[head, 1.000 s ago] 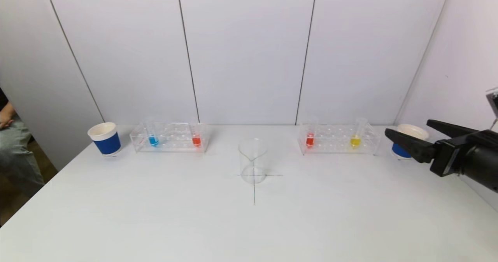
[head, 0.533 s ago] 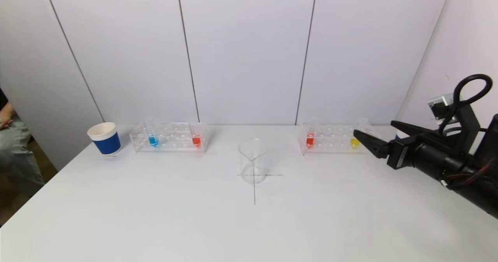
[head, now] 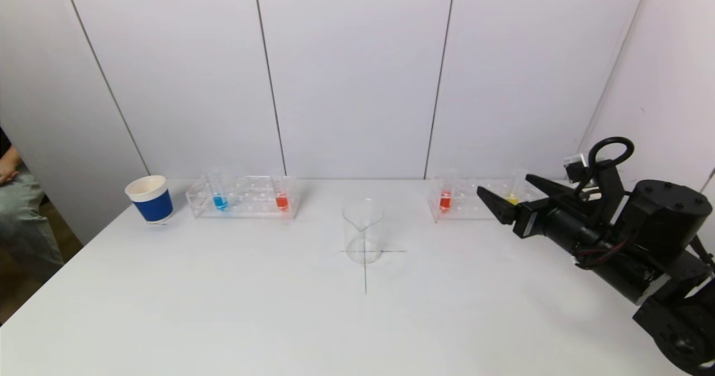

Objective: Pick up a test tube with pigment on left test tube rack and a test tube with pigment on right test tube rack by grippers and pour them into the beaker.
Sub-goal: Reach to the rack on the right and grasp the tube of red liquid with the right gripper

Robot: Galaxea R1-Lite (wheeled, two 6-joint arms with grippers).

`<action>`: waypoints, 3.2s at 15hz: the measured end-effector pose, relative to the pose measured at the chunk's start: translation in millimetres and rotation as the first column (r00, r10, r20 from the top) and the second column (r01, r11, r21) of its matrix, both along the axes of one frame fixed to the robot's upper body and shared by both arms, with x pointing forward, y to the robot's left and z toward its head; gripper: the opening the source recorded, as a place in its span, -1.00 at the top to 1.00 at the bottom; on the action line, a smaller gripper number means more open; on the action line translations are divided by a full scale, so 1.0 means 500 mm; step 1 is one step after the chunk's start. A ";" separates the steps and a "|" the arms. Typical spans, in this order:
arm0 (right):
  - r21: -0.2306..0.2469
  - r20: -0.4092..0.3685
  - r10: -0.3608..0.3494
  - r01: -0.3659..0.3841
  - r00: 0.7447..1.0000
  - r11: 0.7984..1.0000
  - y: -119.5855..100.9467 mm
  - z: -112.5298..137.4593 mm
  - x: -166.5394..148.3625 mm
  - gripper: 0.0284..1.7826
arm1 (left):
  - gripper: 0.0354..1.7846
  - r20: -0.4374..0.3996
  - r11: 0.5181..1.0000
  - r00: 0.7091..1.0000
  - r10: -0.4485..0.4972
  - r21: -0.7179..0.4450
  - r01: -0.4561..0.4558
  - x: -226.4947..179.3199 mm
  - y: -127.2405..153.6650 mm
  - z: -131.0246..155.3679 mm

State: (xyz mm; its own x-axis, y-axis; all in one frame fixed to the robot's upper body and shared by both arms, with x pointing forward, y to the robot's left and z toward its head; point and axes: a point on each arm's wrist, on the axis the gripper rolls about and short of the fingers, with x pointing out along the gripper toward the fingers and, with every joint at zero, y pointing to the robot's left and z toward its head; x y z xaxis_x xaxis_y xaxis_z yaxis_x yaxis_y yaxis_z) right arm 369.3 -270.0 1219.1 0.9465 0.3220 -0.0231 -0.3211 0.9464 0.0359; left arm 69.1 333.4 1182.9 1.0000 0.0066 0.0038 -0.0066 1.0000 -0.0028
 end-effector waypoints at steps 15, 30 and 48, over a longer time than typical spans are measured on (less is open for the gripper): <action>-0.005 -0.030 0.023 -0.024 0.999 1.000 0.059 -0.085 0.104 -0.99 | -0.98 0.000 1.000 1.000 0.000 0.000 0.000 0.000 0.000 0.000; 0.014 0.003 -0.076 0.076 0.997 0.997 0.085 -0.171 0.235 -0.99 | -0.98 0.000 1.000 1.000 0.000 0.000 0.000 0.000 0.000 0.000; 0.033 0.022 -0.103 0.102 0.994 0.994 0.092 -0.151 0.275 -0.99 | -0.98 0.000 1.000 1.000 0.000 0.000 0.000 0.000 0.000 0.000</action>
